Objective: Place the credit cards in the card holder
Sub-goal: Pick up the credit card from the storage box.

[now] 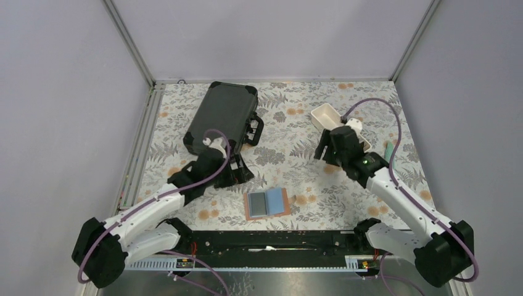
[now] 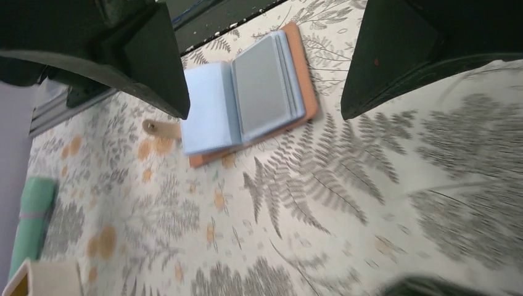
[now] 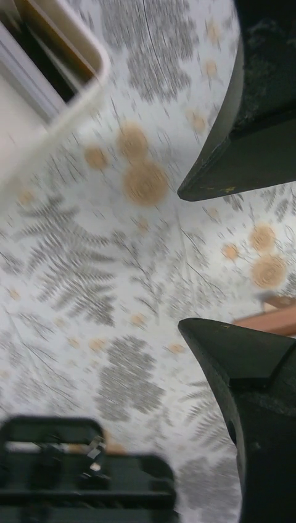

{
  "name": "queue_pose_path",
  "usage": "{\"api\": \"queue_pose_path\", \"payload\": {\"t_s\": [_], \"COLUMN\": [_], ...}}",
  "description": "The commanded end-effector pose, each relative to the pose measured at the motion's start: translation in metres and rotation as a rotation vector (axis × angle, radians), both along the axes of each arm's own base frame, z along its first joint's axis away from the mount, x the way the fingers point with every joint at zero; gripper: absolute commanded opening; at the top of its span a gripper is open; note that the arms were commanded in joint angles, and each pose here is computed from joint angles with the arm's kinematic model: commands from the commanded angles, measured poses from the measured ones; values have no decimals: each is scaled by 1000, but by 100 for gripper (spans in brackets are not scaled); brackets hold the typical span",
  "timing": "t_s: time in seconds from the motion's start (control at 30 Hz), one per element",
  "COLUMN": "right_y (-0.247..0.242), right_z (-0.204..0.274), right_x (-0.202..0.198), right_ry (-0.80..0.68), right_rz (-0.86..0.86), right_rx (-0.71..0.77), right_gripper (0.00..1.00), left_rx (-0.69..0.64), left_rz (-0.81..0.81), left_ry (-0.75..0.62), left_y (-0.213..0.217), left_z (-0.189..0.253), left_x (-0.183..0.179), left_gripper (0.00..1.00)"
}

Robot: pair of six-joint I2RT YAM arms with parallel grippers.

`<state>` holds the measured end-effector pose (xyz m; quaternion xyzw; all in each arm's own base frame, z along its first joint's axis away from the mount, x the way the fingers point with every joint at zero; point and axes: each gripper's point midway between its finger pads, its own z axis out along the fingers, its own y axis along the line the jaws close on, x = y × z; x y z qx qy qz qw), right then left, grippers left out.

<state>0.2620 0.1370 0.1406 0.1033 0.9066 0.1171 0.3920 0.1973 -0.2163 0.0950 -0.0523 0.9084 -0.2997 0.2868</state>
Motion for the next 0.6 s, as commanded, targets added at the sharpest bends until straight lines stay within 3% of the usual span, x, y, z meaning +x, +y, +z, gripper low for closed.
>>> {"api": "queue_pose_path", "payload": {"t_s": [0.0, 0.1, 0.17, 0.37, 0.57], "right_y": [-50, -80, -95, -130, -158], "right_z": [18, 21, 16, -1, -23], "right_x": [28, 45, 54, 68, 69], "right_ry": [0, 13, 30, 73, 133], "right_rz": [-90, -186, -234, -351, -449], "right_rx": [-103, -108, -113, -121, -156], "right_gripper": [76, 70, 61, 42, 38], "left_rx": [36, 113, 168, 281, 310], "left_rz": [-33, -16, 25, 159, 178], "left_ry": [-105, -161, -184, -217, -218], "left_y": [30, 62, 84, 131, 141], "left_z": [56, 83, 96, 93, 90], "left_x": [22, 37, 45, 65, 65], "left_gripper": [99, 99, 99, 99, 99]}}
